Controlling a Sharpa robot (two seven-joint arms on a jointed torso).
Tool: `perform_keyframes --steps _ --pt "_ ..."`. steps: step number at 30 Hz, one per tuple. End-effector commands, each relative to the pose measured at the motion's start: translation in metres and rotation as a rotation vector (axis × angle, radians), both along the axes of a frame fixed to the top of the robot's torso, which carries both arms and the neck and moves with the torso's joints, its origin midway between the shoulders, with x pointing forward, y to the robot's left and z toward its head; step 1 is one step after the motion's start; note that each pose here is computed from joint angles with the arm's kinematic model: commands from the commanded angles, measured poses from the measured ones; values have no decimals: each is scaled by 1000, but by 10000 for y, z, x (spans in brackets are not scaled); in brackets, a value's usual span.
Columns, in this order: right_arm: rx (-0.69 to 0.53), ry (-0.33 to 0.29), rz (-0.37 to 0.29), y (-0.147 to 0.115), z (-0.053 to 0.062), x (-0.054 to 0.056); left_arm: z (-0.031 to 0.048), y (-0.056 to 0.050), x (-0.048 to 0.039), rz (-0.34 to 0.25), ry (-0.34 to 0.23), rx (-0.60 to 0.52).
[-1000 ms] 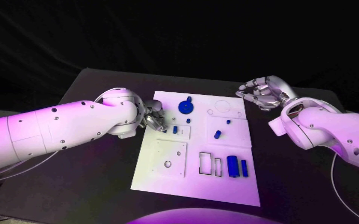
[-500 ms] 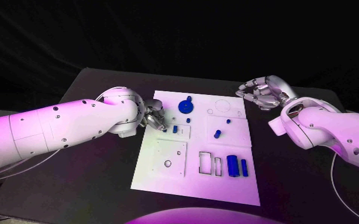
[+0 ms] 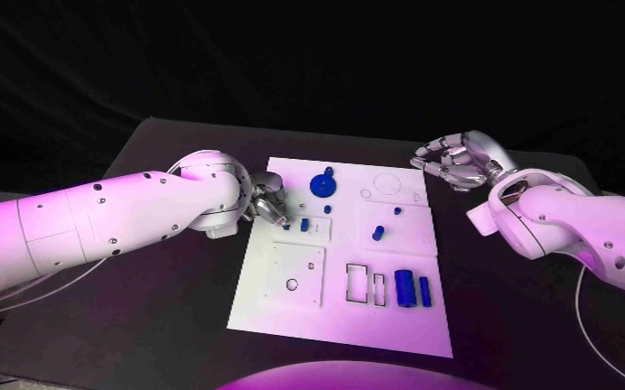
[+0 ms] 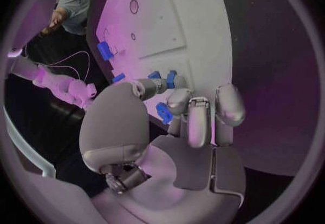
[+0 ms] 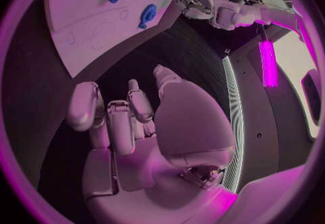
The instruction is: Assemble the parts on the task board
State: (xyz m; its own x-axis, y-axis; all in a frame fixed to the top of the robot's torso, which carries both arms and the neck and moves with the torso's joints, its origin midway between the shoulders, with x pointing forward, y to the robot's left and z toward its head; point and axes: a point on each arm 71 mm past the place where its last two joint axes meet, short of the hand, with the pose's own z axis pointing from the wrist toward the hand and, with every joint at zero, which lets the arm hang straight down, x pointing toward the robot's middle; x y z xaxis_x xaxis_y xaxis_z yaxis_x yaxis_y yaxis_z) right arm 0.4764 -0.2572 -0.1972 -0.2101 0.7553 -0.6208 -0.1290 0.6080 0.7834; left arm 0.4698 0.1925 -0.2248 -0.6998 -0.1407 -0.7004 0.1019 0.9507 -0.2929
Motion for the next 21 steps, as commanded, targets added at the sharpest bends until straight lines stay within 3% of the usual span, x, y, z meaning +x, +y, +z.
perform_keyframes --steps 1,21 --pt "0 -3 11 9 0 -5 -50 -24 -34 -19 41 9" --pt "1 -4 10 4 3 -11 -58 2 -18 -14 45 16"
